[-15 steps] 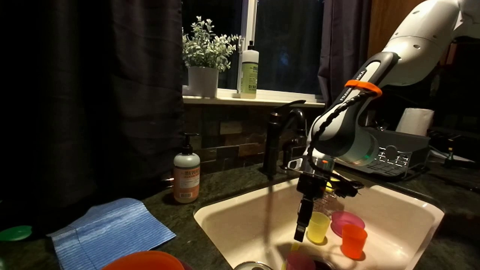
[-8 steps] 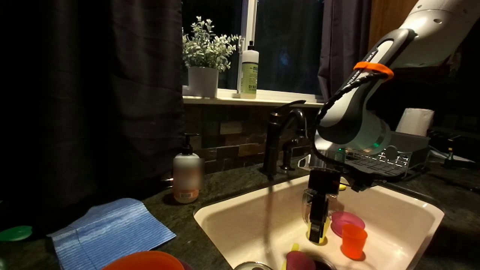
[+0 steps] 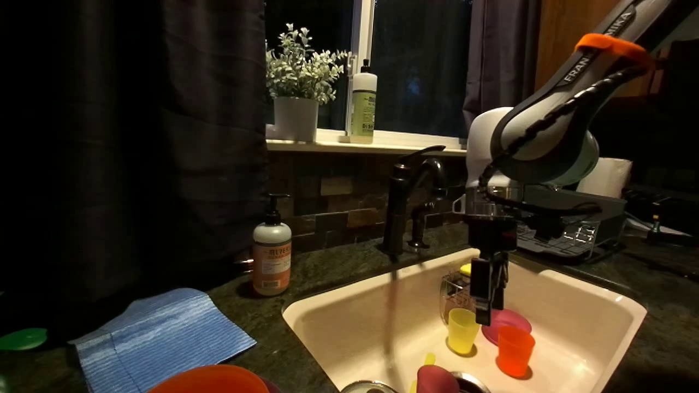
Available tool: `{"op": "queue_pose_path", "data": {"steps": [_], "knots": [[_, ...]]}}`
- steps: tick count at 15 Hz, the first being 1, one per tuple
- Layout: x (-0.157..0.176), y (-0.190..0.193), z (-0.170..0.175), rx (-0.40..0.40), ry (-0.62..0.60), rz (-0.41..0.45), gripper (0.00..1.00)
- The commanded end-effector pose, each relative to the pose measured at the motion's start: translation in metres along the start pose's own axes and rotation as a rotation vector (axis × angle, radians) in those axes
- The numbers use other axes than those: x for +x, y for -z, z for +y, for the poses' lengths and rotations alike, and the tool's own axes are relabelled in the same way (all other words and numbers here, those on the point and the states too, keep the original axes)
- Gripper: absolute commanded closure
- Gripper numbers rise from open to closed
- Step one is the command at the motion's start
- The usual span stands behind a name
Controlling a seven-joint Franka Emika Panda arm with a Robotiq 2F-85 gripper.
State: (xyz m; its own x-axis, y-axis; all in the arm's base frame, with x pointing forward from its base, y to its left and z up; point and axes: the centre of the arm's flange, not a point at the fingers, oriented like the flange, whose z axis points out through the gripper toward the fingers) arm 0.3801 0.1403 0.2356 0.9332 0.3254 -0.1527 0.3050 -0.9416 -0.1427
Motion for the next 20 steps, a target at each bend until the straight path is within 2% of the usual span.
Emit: {"op": "queue_pose_path", "data": {"steps": [1, 4, 6, 7, 10, 13, 18, 19, 20], "knots": [[-0.023, 0.026, -0.003, -0.177, -0.065, -0.059, 0.0], [-0.038, 0.042, 0.003, -0.304, -0.112, -0.08, 0.0], [-0.046, 0.055, 0.005, -0.358, -0.103, -0.071, 0.0], [-0.049, 0.061, 0.006, -0.377, -0.093, -0.047, 0.0], [-0.058, 0.072, 0.009, -0.425, -0.049, 0.098, 0.0], [-0.066, 0.083, 0.009, -0.4, -0.053, 0.269, 0.0], [-0.065, 0.11, 0.008, -0.328, -0.189, 0.522, 0.0], [-0.064, 0.115, 0.009, -0.315, -0.23, 0.559, 0.0], [-0.023, 0.133, 0.005, -0.326, -0.165, 0.491, 0.0]]}}
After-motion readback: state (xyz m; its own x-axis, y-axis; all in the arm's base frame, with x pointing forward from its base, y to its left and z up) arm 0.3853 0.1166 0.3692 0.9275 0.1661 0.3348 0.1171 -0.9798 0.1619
